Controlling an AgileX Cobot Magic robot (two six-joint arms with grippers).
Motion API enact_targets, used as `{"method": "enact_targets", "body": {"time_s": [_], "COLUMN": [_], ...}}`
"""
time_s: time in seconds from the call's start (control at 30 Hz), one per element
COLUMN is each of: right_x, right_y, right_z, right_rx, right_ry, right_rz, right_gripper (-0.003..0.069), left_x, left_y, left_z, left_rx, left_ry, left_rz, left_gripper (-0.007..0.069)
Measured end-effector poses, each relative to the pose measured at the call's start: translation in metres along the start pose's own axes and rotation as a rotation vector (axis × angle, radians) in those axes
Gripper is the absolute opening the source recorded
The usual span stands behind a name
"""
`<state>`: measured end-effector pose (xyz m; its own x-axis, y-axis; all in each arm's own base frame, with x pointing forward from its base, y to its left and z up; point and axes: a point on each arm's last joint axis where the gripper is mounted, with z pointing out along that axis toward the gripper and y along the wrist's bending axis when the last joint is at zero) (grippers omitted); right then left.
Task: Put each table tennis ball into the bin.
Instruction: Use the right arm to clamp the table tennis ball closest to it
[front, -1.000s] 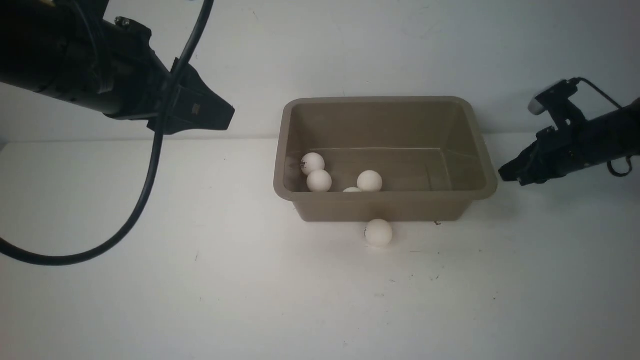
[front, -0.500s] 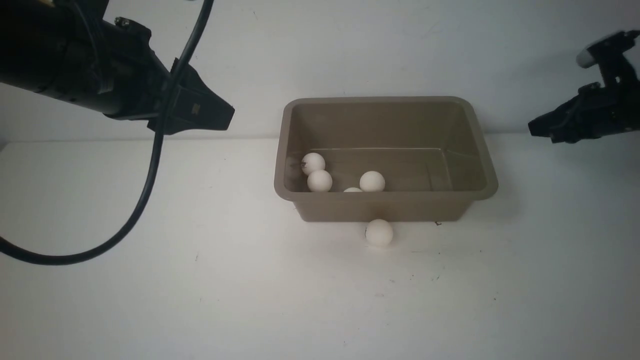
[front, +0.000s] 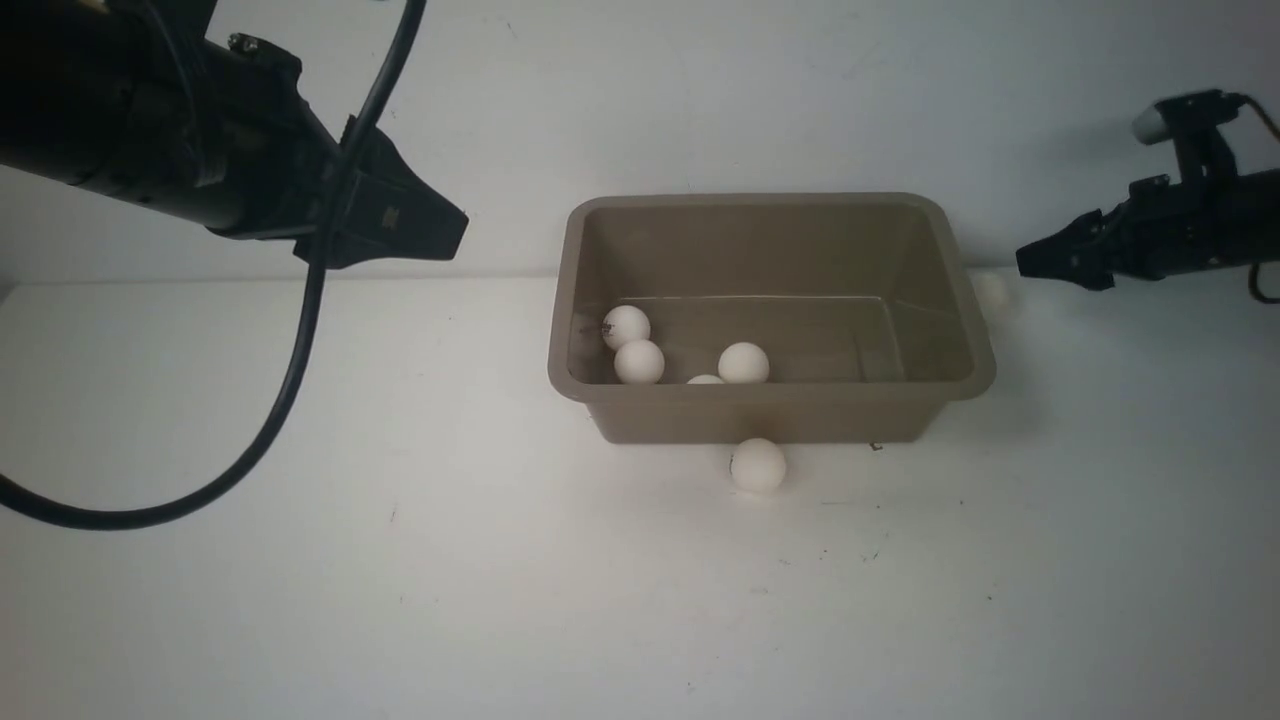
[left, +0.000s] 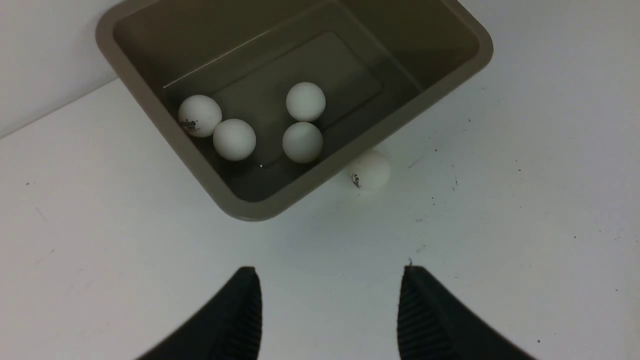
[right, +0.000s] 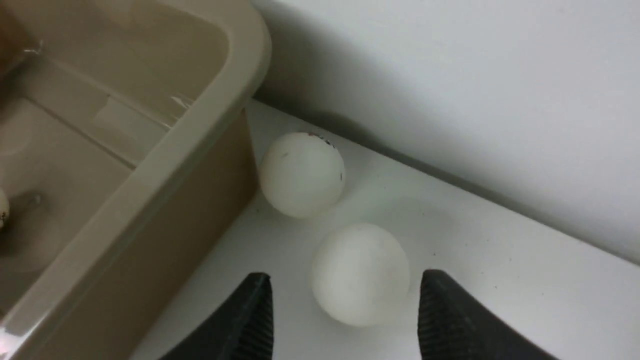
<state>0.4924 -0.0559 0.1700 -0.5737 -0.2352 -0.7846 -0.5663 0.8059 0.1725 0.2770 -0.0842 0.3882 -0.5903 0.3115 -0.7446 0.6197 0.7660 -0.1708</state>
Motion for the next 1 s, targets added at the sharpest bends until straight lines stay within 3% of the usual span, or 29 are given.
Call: {"method": "enact_targets", "body": {"time_s": [0.5, 1.0], "right_x": [0.013, 0.013], "right_y": [0.005, -0.001], "right_z": [0.025, 0.029], "right_rx": [-0.03, 0.061], "right_ry": [0.039, 0.055], "right_rz": [0.002, -0.053], "right_gripper": [0.0367, 0.0367], "left_x": [0.0, 0.0], "left_y": [0.0, 0.0], "left_z": [0.0, 0.0], "left_rx": [0.0, 0.003], "left_ry": [0.0, 0.004], "left_rz": [0.0, 0.0], "left_gripper": [0.0342, 0.0342]}}
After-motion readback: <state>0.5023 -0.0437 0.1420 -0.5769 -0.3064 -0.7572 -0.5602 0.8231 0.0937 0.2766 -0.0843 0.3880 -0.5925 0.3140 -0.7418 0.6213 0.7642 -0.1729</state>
